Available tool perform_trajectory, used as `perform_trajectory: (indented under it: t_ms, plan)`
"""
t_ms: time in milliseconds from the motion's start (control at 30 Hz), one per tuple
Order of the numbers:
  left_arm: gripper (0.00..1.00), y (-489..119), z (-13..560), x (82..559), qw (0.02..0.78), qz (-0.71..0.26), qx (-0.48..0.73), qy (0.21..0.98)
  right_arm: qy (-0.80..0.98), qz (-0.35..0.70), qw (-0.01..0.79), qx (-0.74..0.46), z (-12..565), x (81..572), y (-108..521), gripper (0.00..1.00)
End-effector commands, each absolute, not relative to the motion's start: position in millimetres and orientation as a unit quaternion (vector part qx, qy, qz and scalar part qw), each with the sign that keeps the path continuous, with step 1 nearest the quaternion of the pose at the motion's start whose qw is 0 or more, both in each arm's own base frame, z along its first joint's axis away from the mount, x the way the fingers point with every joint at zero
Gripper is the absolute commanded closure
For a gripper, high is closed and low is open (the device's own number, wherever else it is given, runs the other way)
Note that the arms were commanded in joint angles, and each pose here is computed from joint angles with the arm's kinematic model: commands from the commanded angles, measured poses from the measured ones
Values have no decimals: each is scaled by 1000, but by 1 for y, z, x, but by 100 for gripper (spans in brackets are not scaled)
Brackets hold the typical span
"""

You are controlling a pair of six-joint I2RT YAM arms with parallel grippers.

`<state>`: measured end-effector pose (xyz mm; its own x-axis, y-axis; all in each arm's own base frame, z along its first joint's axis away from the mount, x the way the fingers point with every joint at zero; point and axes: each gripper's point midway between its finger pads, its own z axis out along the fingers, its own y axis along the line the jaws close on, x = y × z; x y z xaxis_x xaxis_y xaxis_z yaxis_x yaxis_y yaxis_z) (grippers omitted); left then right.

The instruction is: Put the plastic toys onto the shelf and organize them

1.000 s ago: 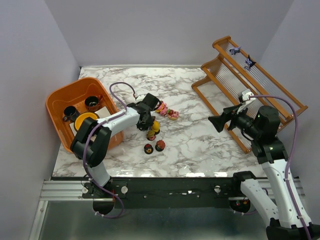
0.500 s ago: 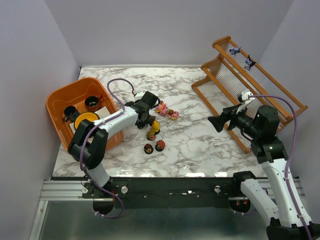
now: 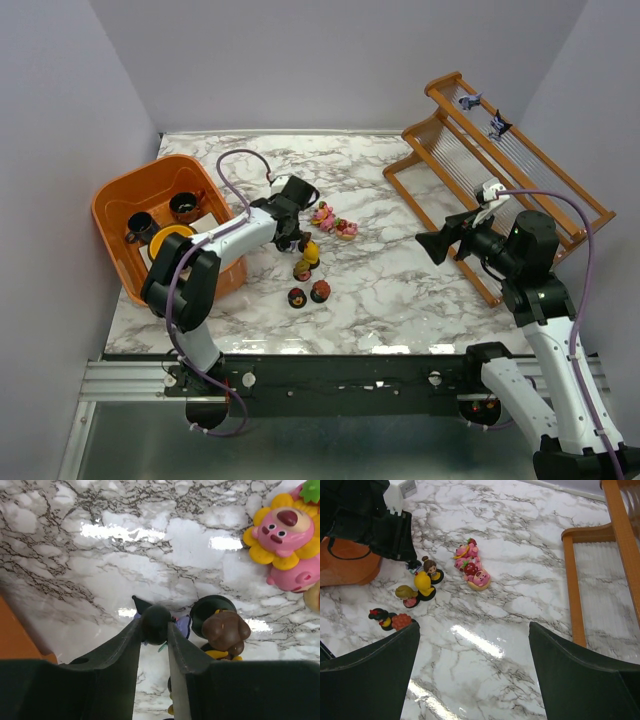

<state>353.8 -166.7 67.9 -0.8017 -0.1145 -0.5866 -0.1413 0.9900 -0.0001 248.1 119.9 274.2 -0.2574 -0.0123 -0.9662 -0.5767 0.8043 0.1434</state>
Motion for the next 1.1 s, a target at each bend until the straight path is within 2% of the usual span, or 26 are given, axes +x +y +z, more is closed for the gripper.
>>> perform_trajectory:
  t_ms: [0, 100, 200, 367, 467, 700, 1067]
  plan:
    - [52, -161, 81, 371, 327, 29, -81, 941, 752, 244, 577, -204, 273, 244, 121, 4]
    - [34, -156, 82, 366, 326, 23, -102, 939, 752, 244, 577, -204, 273, 244, 121, 4]
    - [26, -150, 84, 361, 320, 17, -132, 938, 752, 244, 577, -204, 273, 245, 122, 4]
    - [25, -149, 80, 353, 301, 11, -171, 938, 752, 246, 576, -206, 272, 247, 122, 4]
    - [28, -148, 79, 352, 298, 11, -206, 932, 753, 247, 574, -206, 271, 247, 123, 4]
    - [46, -145, 76, 350, 297, 1, -293, 909, 753, 245, 575, -206, 271, 246, 123, 4]
    - [50, -133, 67, 347, 299, 3, -390, 871, 752, 241, 578, -203, 269, 243, 121, 4]
